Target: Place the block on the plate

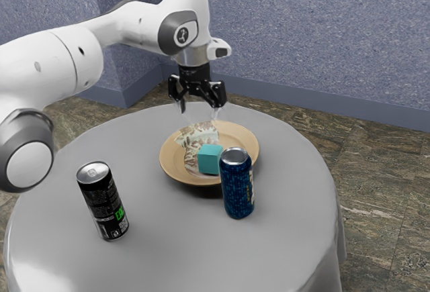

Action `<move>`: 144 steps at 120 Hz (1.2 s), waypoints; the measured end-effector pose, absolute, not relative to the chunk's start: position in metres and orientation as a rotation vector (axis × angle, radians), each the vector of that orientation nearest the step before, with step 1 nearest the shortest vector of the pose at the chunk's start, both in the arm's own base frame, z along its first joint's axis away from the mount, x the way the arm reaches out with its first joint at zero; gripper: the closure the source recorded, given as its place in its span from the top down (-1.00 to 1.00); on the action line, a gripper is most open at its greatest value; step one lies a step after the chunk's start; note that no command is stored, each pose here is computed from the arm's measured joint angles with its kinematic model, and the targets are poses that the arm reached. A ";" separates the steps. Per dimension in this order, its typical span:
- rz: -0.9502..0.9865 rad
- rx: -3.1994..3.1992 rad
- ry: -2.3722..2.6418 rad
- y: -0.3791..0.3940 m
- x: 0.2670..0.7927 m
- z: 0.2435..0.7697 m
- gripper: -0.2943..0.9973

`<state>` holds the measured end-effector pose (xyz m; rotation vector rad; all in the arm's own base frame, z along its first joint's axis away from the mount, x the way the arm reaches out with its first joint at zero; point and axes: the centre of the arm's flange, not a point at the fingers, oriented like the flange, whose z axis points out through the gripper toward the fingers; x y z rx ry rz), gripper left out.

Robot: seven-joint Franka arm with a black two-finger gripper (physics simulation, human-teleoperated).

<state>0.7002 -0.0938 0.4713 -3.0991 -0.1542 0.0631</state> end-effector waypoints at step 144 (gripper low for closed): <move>-0.024 -3.003 0.022 0.023 0.589 0.636 0.54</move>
